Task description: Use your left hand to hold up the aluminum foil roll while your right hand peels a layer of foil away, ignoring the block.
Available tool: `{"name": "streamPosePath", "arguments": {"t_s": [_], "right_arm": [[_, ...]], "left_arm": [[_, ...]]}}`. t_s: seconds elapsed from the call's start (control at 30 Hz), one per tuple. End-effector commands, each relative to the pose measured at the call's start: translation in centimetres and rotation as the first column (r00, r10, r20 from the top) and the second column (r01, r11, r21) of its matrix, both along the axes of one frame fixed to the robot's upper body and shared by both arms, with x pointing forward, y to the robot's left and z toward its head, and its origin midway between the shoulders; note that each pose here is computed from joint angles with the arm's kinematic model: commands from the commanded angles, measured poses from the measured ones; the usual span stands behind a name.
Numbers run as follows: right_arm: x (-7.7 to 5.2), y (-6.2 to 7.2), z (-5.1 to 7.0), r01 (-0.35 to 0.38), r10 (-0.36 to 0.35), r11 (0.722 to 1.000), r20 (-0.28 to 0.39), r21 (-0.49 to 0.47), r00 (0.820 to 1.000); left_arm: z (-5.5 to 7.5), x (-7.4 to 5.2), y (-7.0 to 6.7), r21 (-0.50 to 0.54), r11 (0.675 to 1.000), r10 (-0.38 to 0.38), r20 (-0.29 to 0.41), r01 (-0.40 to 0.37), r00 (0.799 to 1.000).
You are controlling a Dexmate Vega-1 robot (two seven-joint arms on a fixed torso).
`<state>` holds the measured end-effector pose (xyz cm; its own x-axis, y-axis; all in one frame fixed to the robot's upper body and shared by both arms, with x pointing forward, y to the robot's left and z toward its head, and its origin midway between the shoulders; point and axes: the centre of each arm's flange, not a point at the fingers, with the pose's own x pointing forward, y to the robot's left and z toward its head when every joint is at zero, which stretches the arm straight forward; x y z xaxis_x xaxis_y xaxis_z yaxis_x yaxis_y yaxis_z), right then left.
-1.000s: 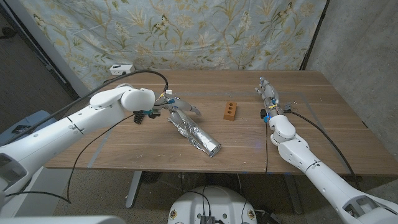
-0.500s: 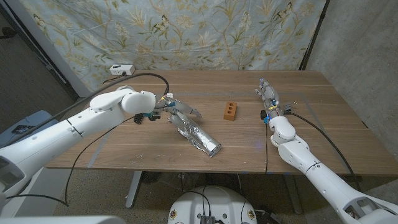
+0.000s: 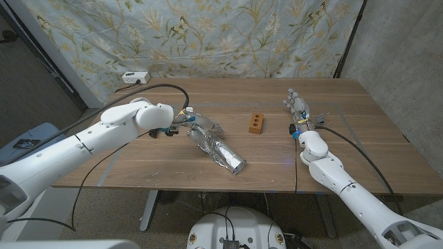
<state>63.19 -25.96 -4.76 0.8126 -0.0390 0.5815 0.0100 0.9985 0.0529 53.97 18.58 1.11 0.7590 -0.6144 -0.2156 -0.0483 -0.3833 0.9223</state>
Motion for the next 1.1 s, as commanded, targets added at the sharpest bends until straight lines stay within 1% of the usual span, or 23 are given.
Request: {"name": "streamPosePath", "arguments": {"t_s": [0.03,0.2,0.53,0.87,1.1], "right_arm": [[0.2,0.5,-0.6,-0.006,0.006,1.0,-0.011,-0.002,1.0],[0.5,0.7,-1.0,-0.011,0.011,1.0,-0.019,0.0,1.0],[0.7,0.3,-1.4,-0.005,0.005,1.0,-0.028,0.009,1.0],[0.5,-0.3,-1.6,-0.002,0.003,1.0,-0.026,0.016,1.0],[0.2,-0.9,-1.8,0.007,-0.006,1.0,-0.027,0.021,1.0]], "left_arm": [[-0.9,0.5,0.4,0.01,1.0,0.025,0.043,-0.025,0.999],[-1.2,0.7,0.5,0.008,1.0,0.028,0.086,-0.029,0.996],[-1.6,0.8,0.5,-0.02,1.0,0.021,0.113,-0.019,0.993],[-1.6,0.8,-0.8,-0.023,1.0,-0.003,0.11,0.006,0.994],[-1.6,1.1,-1.5,-0.023,0.999,-0.021,0.081,0.023,0.996]]}}
